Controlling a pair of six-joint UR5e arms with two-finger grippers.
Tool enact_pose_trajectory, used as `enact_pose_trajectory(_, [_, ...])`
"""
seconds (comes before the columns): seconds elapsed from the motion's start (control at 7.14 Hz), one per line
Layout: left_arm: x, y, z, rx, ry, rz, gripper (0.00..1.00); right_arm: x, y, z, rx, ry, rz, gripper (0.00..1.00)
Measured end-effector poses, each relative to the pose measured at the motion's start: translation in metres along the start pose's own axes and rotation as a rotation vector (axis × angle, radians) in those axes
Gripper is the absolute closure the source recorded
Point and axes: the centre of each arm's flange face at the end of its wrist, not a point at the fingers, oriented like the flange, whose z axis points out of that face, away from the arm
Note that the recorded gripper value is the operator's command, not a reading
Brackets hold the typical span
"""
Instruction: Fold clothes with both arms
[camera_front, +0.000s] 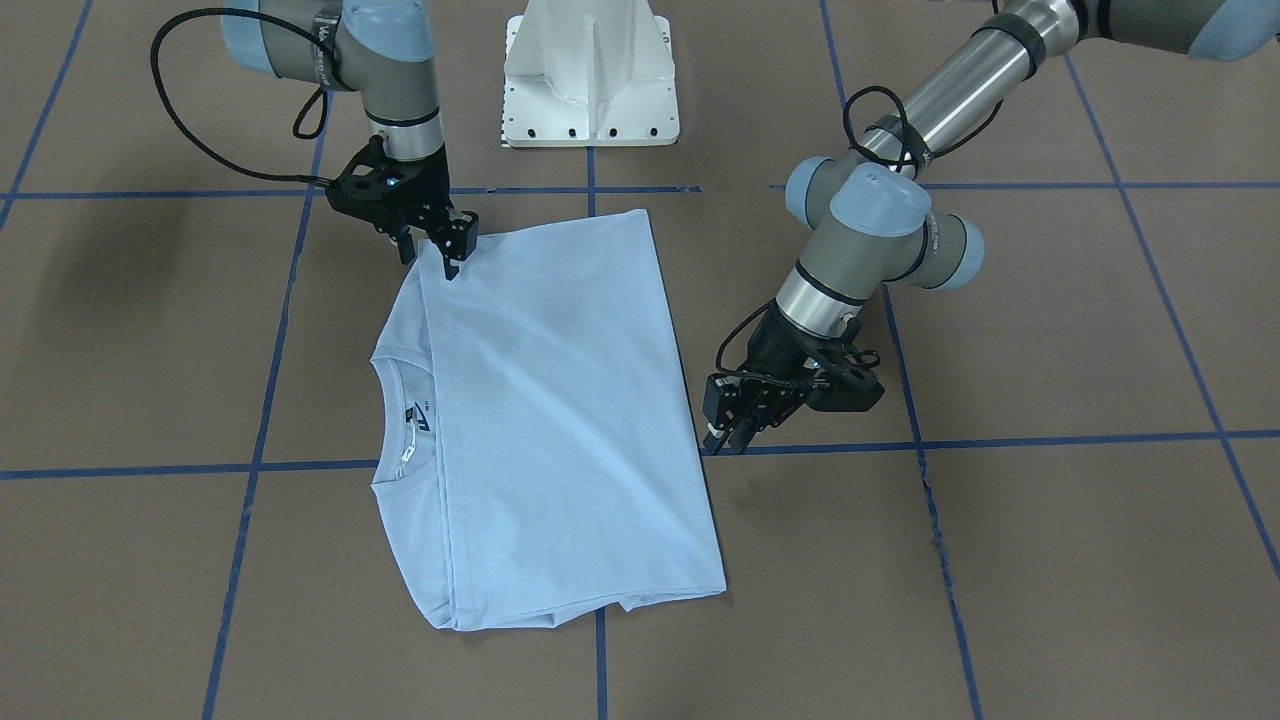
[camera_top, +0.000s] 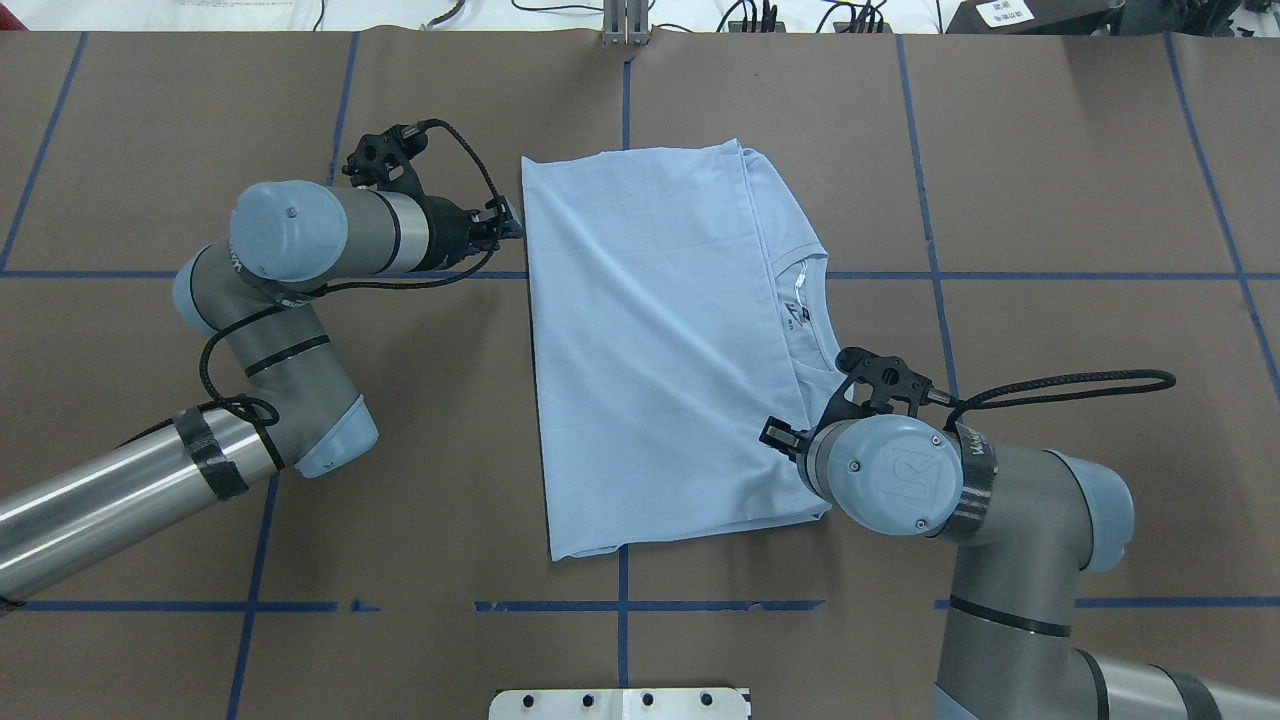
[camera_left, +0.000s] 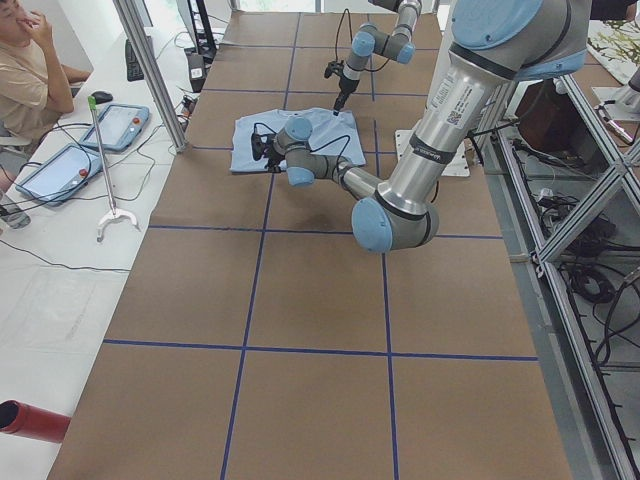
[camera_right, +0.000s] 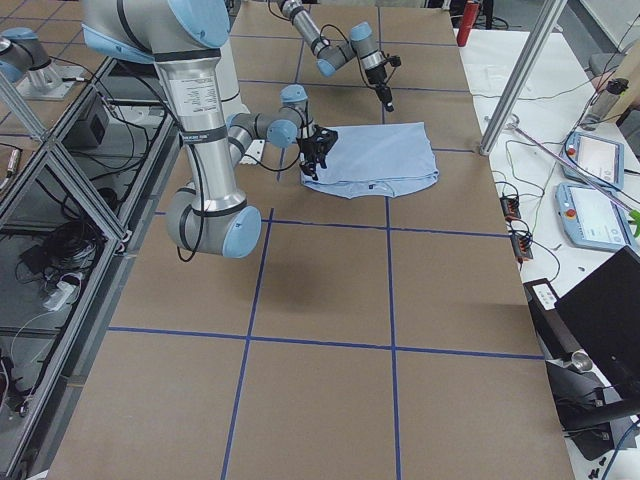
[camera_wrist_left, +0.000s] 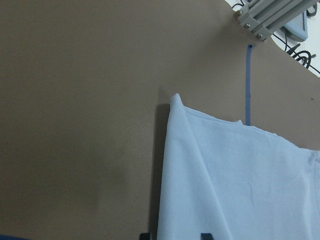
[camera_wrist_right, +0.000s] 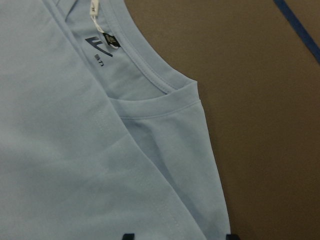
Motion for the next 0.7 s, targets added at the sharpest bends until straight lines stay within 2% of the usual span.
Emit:
enact_pose_trajectory(0.28, [0.005,0.001,-0.004,0.000,0.012,0.002,0.56,0.011,0.006,0.010,-0.003,0.028,0.057,0.34])
enact_pose_trajectory(0.42, [0.006,0.001,-0.005,0.000,0.014,0.003,0.56,0.017,0.013,0.016,-0.007,0.042,0.068,0.38])
enact_pose_trajectory(0.56, [0.007,0.001,-0.005,0.000,0.015,0.003,0.56,0.019,0.016,0.017,-0.009,0.047,0.072,0.52])
enact_pose_trajectory(0.7, [0.007,0.001,-0.005,0.000,0.015,0.003,0.56,0.018,0.018,0.017,-0.012,0.046,0.073,0.55])
